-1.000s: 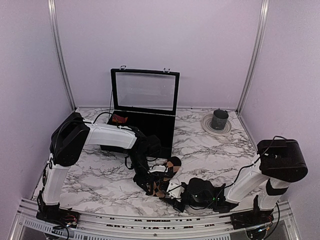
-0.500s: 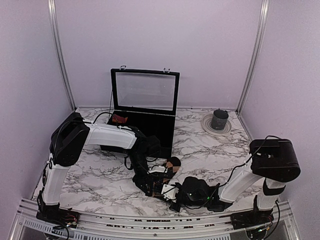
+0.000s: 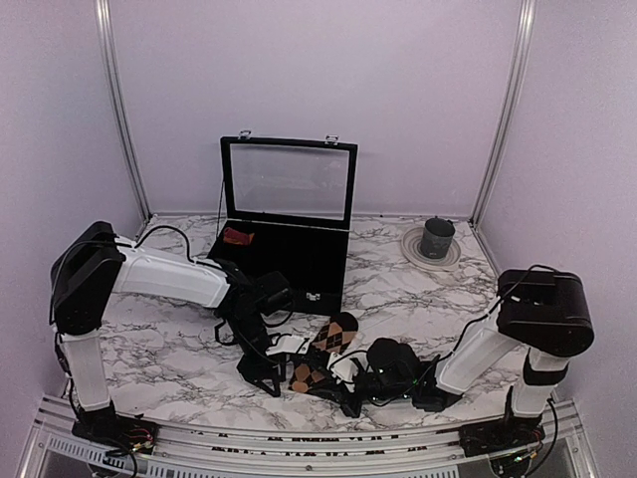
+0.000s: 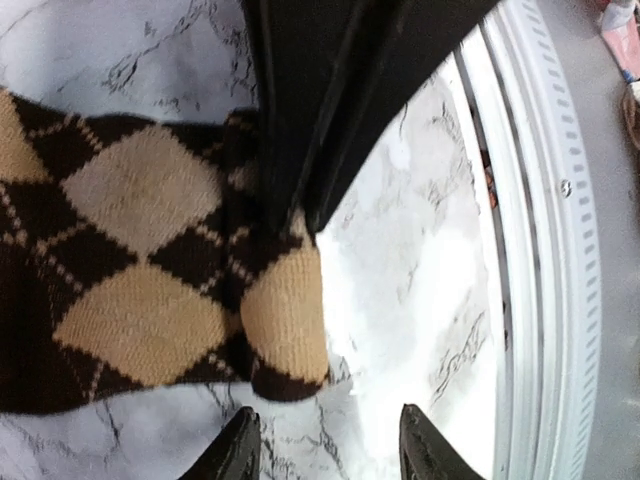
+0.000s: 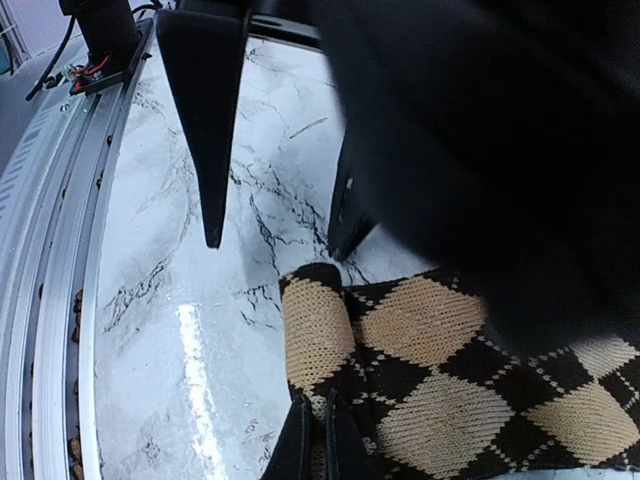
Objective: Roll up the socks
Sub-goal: Roll the sock at the center of the board.
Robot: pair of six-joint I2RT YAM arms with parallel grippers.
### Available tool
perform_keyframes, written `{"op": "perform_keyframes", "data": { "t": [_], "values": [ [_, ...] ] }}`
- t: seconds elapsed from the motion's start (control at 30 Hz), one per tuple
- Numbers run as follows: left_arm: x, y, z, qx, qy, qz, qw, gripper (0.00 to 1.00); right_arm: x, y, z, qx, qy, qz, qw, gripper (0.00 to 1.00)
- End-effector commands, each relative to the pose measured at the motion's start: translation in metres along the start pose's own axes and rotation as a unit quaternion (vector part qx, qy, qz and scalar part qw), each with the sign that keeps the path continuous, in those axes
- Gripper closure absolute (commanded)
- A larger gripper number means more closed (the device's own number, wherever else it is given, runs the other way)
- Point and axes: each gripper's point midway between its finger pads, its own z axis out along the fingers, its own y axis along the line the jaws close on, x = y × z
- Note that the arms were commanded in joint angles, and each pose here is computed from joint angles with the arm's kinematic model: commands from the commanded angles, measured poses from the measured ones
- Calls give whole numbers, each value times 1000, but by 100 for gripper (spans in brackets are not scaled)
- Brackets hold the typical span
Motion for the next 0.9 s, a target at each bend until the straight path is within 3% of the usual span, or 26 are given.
{"op": "perform_keyframes", "data": {
  "t": [0.0,0.3,0.53,0.87],
  "values": [
    [-18,18,-19,-90,-51,62,993,52,13,5,-1,-40,38,86,995,100],
    [-25,7,-30,-114,-80,123,983,51,12,-12,-1,-64,68,214,972,100],
    [-24,-1,-21,-121,-49,145,981,51,22,-37,6,-59,111,331,935,100],
    [-45,-39,-29,-93,-83,184,975,51,55,-46,13,-49,176,424,887,100]
  ]
}}
